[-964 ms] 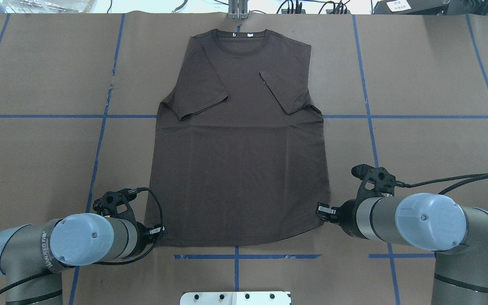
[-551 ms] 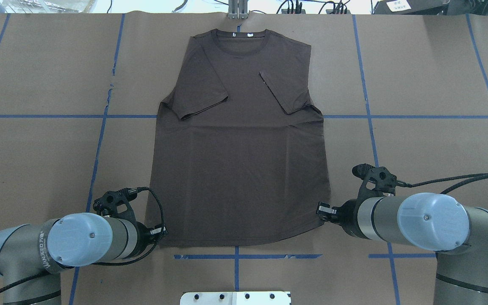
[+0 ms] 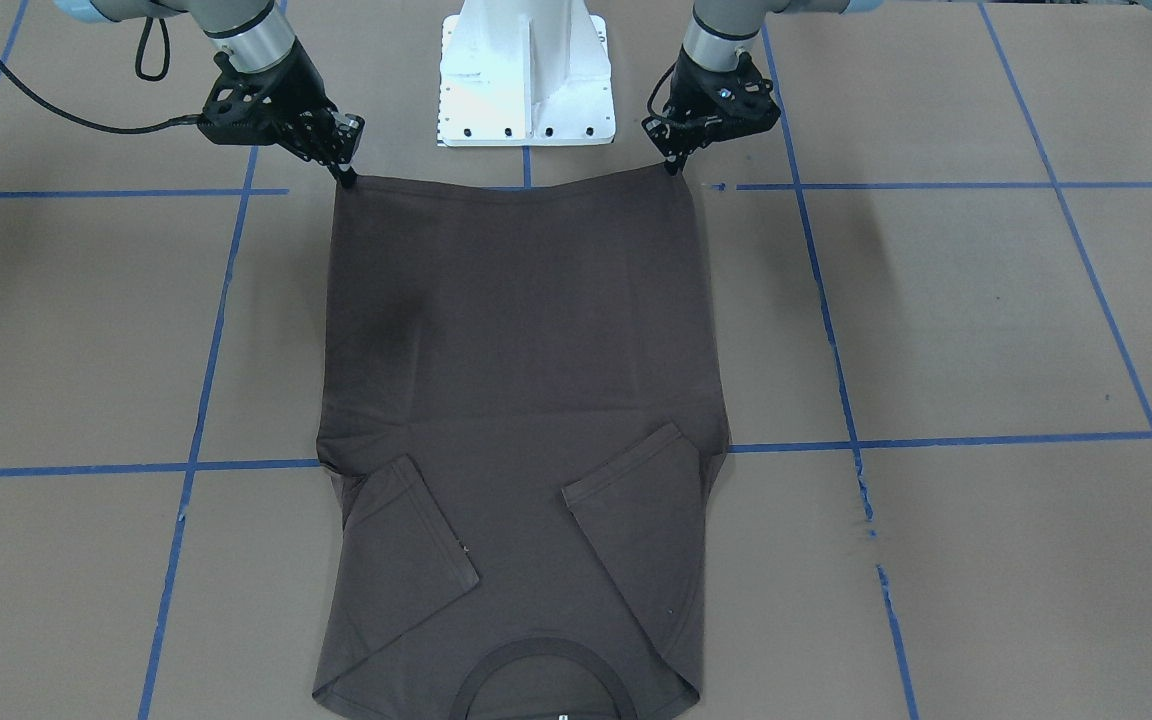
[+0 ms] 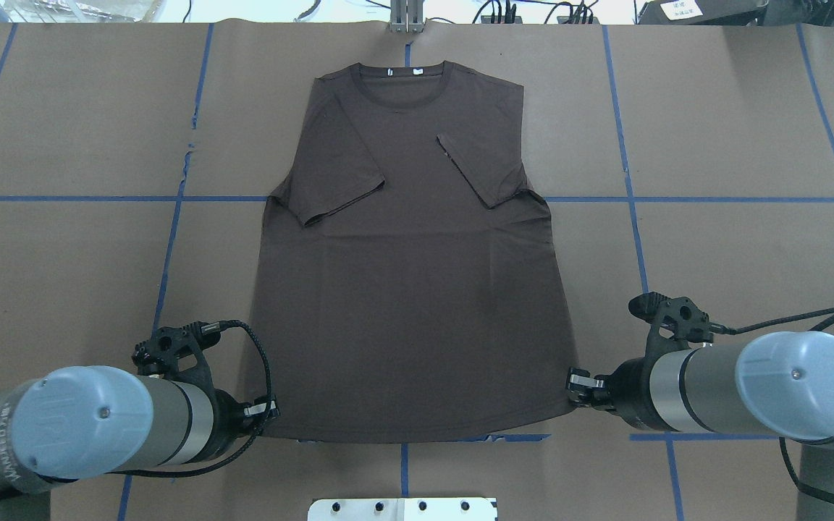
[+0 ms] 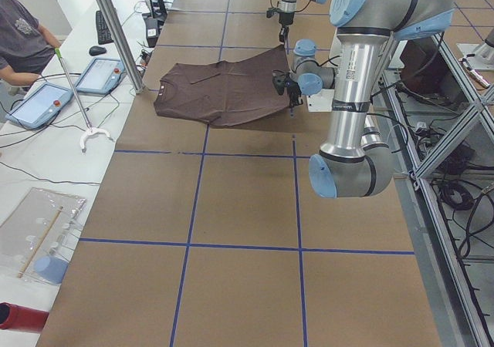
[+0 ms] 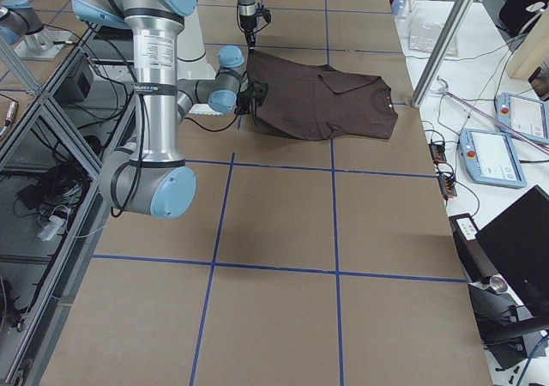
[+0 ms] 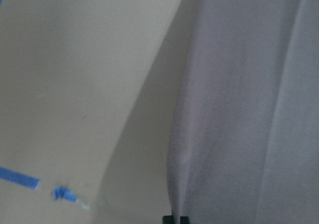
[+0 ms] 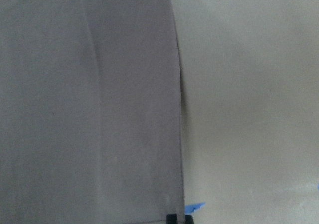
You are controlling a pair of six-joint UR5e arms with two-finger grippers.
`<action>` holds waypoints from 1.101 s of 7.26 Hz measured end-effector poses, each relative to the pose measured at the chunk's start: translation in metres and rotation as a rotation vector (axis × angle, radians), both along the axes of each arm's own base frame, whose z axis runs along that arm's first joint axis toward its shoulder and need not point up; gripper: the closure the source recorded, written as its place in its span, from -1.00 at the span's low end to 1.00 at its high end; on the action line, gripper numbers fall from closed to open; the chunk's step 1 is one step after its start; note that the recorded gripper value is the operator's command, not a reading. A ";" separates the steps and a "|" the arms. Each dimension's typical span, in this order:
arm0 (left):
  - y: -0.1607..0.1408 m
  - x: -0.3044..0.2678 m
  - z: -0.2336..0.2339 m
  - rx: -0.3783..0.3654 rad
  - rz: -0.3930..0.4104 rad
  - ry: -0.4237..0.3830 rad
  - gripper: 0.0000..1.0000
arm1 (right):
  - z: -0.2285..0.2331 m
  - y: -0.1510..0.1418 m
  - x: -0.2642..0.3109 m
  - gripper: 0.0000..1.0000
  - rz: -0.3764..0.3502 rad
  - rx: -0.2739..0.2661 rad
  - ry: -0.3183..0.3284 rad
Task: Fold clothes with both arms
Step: 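Lift the hem with both grippers and fold it toward the collar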
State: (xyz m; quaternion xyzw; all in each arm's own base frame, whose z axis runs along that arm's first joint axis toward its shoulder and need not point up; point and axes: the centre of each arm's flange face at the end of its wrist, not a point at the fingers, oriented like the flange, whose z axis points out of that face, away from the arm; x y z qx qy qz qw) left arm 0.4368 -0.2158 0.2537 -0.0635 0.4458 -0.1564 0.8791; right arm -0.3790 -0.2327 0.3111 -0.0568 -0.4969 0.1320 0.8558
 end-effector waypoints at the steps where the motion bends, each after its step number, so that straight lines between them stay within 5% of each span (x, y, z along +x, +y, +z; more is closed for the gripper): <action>1: 0.016 -0.011 -0.016 -0.005 0.037 0.027 1.00 | -0.008 0.019 0.012 1.00 -0.068 -0.022 -0.022; 4: 0.047 -0.025 -0.037 -0.011 0.103 0.068 1.00 | -0.018 0.044 0.030 1.00 -0.176 -0.060 -0.050; 6: 0.035 -0.028 -0.038 -0.007 0.079 0.060 1.00 | -0.019 0.010 0.040 1.00 -0.092 -0.045 -0.057; 8: -0.020 -0.037 -0.034 0.040 -0.007 0.039 1.00 | -0.028 -0.052 0.050 1.00 0.031 0.001 -0.082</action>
